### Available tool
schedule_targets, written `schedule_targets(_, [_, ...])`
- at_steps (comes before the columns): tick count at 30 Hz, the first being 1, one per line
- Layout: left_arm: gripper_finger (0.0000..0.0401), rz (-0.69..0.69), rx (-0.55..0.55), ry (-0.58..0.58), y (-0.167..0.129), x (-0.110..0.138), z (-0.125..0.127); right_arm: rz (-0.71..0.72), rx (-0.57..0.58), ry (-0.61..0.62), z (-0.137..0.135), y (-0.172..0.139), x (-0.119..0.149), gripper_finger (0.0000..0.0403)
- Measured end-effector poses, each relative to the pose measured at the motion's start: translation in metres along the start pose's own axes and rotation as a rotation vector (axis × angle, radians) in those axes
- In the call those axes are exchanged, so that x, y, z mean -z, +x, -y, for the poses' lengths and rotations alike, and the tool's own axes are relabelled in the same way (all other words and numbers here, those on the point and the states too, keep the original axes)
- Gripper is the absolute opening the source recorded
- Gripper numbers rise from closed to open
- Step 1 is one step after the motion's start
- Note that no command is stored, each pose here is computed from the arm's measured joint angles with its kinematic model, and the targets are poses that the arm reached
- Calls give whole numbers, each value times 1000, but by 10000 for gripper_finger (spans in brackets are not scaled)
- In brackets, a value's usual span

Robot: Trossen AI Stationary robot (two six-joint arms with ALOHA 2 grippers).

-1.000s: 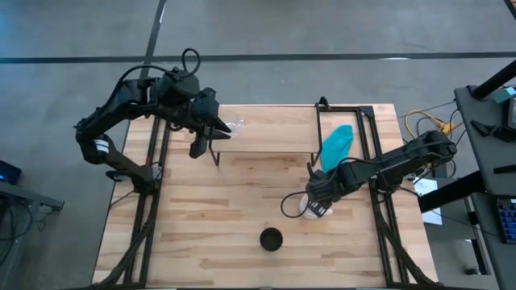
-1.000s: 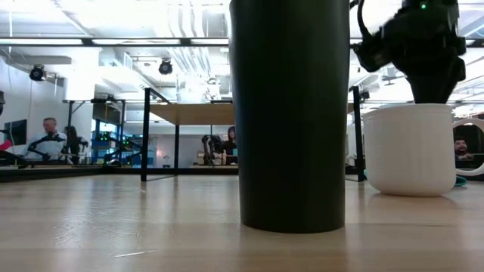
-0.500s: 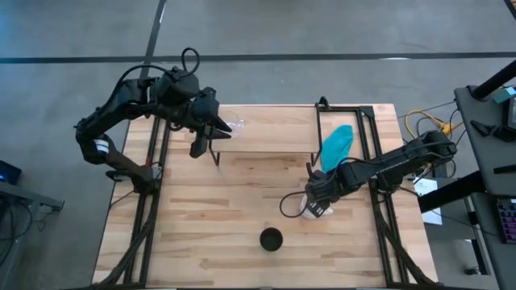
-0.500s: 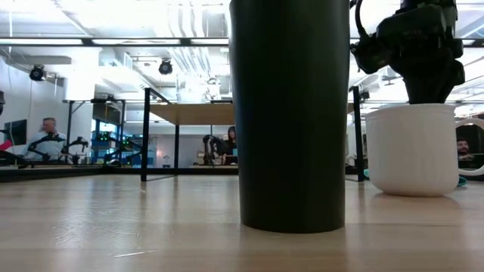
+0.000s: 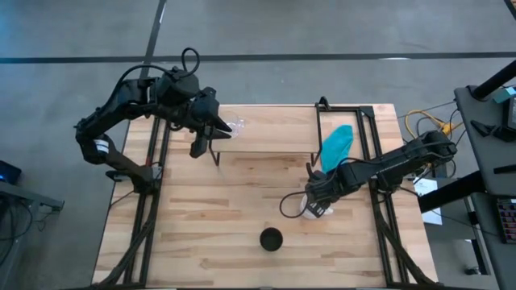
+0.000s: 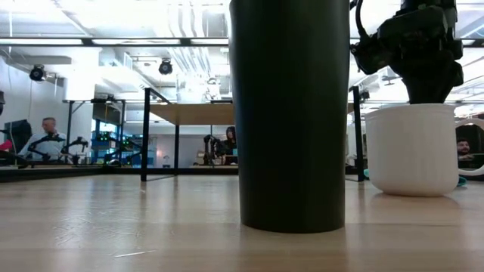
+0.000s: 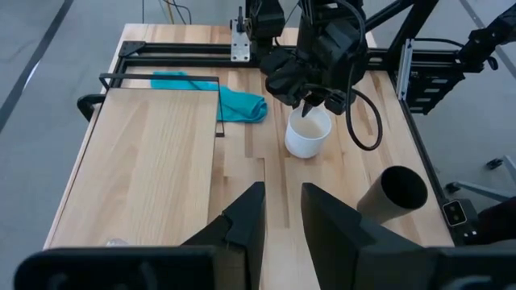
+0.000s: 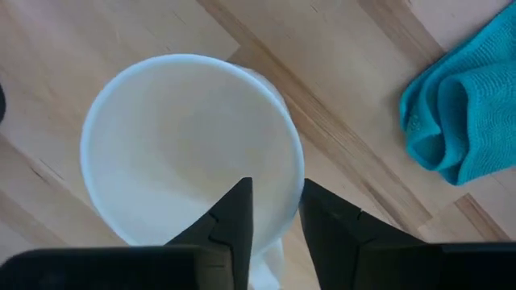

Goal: Stack small to large cups/mugs on shelf
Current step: Put the white mug on the shelf

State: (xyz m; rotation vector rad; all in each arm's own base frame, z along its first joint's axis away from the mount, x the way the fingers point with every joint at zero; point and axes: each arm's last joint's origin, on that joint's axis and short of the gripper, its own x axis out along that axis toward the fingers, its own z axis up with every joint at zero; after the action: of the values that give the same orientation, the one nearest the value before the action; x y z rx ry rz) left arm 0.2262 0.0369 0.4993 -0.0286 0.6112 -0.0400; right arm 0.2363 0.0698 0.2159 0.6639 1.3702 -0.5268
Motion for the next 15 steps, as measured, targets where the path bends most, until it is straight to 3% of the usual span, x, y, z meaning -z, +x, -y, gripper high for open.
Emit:
schedule_targets(8, [68,0,0,0,0,0,0,47,-31,-40,-2,6,-2,16])
schedule_targets(15, [68,0,0,0,0,0,0,114,-122,-186,-19,-21,-12,10])
